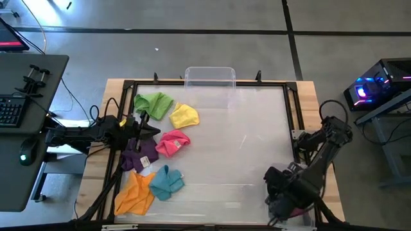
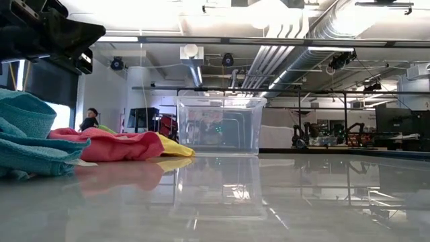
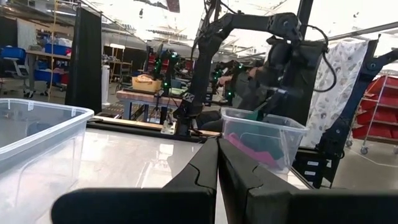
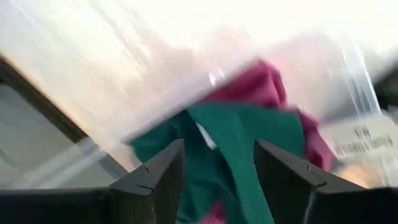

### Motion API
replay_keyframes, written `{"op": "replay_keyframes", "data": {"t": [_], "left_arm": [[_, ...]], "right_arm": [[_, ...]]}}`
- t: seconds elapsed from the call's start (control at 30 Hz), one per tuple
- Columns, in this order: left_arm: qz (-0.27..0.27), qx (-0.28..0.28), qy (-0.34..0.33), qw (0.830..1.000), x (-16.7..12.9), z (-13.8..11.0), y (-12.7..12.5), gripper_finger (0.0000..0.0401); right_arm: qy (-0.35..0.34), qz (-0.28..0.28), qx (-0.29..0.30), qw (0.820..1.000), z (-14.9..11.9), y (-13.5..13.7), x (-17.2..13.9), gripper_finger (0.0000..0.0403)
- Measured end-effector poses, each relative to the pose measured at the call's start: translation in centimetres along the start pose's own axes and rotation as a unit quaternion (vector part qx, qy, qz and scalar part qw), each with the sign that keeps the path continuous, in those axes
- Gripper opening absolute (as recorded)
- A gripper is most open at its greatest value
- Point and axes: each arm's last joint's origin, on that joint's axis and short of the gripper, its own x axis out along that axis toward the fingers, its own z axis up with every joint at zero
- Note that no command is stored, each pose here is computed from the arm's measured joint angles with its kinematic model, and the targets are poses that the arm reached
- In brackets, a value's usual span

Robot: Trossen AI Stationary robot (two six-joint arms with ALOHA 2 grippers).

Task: Sort towels by color in basket
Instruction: Put the green microfiber cloth into the bottom transparent bin

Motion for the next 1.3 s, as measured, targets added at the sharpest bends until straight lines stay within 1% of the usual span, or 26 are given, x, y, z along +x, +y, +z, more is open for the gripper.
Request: {"op": "replay_keyframes", "data": {"t": [0.07, 0.13, 0.3, 0.43, 0.5, 0.53, 0.63, 0.7, 0.77, 0.83, 0.9, 1.0, 1.13, 1.17, 1.23, 1.3], "left_arm": [[0.0, 0.0, 0.0, 1.0, 0.0, 0.0, 0.0, 0.0], [0.0, 0.0, 0.0, 1.0, 0.0, 0.0, 0.0, 0.0], [0.0, 0.0, 0.0, 1.0, 0.0, 0.0, 0.0, 0.0], [0.0, 0.0, 0.0, 1.0, 0.0, 0.0, 0.0, 0.0], [0.0, -0.001, 0.0, 1.0, 0.0, 0.0, 0.0, 0.0], [0.0, -0.001, 0.0, 1.0, 0.0, 0.0, 0.0, 0.0], [0.0, 0.0, 0.0, 1.0, 0.0, 0.0, 0.0, 0.0], [0.0, -0.001, 0.0, 1.0, 0.0, 0.0, 0.0, 0.0], [0.0, 0.0, 0.0, 1.0, 0.0, 0.0, 0.0, 0.0], [0.0, 0.0, 0.0, 1.0, 0.0, 0.0, 0.0, 0.0], [0.0, 0.0, 0.0, 1.0, 0.0, 0.0, 0.0, 0.0], [0.0, 0.0, 0.0, 1.0, 0.0, 0.0, 0.0, 0.0], [0.0, -0.001, -0.003, 1.0, 0.0, 0.1, 0.0, 0.0], [-0.001, -0.001, -0.004, 1.0, 0.0, 0.1, 0.0, 0.0], [-0.001, -0.004, -0.004, 1.0, 0.0, 0.1, 0.0, 0.0], [0.0, -0.01, -0.004, 1.0, 0.0, 0.1, 0.0, 0.0]], "right_arm": [[-0.031, 0.015, -0.003, 0.999, -0.1, 0.2, -0.3, 0.0188], [-0.036, 0.021, 0.004, 0.999, -0.2, 0.3, -0.3, 0.0187], [0.033, -0.001, 0.075, 0.997, -1.2, 0.0, -0.3, 0.017], [0.033, -0.006, 0.099, 0.995, -1.8, 0.1, 0.1, 0.0147], [0.033, -0.034, 0.101, 0.994, -2.1, -0.2, 1.4, 0.0134], [0.044, -0.053, 0.099, 0.993, -2.4, -0.4, 2.2, 0.0128], [0.101, -0.121, 0.102, 0.982, -3.0, -1.2, 5.0, 0.0111], [0.13, -0.147, 0.106, 0.975, -3.3, -1.7, 6.7, 0.0101], [0.139, -0.147, 0.098, 0.975, -3.5, -1.8, 8.0, 0.0093], [0.134, -0.128, 0.078, 0.98, -3.5, -1.6, 9.1, 0.0087], [0.127, -0.117, 0.07, 0.983, -3.4, -1.5, 9.5, 0.0085], [0.124, -0.131, 0.071, 0.981, -3.4, -1.7, 9.1, 0.0085], [0.116, -0.148, 0.064, 0.98, -3.7, -1.8, 6.5, 0.0096], [0.114, -0.14, 0.063, 0.982, -3.7, -1.7, 5.7, 0.01], [0.099, -0.095, 0.053, 0.989, -3.7, -1.4, 4.0, 0.011], [0.052, -0.047, 0.058, 0.996, -3.7, -1.3, 2.1, 0.0116]]}}
